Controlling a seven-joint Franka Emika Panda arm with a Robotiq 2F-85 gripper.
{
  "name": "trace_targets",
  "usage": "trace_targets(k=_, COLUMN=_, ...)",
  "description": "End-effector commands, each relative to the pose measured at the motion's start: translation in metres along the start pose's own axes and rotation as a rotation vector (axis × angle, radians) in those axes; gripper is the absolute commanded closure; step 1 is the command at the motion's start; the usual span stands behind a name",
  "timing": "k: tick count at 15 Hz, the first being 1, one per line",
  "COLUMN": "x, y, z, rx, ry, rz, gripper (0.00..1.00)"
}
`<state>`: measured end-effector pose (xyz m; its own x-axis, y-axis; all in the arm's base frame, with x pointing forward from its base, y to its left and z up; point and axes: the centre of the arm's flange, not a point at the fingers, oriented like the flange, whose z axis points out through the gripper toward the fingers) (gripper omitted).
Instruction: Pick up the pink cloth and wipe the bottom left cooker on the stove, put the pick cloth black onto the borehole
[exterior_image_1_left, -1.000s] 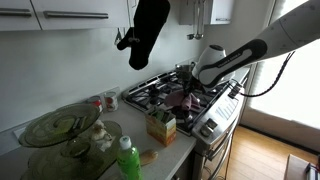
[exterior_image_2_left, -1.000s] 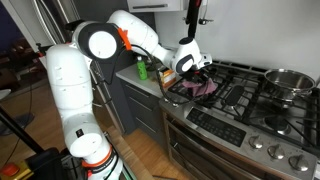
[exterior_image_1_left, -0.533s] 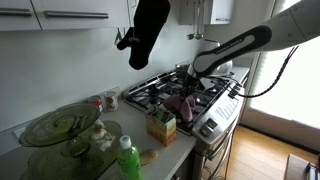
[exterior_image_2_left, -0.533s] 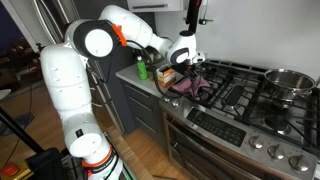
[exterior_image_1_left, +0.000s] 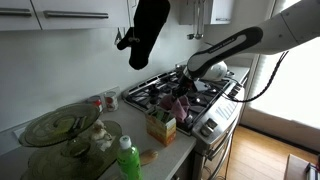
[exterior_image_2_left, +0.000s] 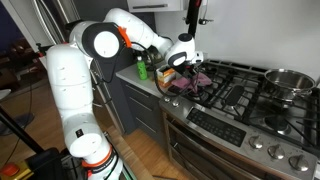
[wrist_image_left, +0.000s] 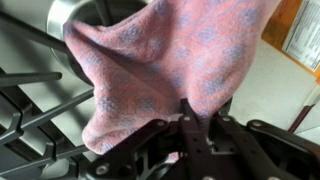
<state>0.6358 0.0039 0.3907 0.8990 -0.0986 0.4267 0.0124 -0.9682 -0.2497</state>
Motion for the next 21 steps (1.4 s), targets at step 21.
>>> trace_targets(k=21, x=-0.007, y=0.001, z=-0.008, rx=0.055, ry=-0.183, rz=-0.079, gripper=0.96)
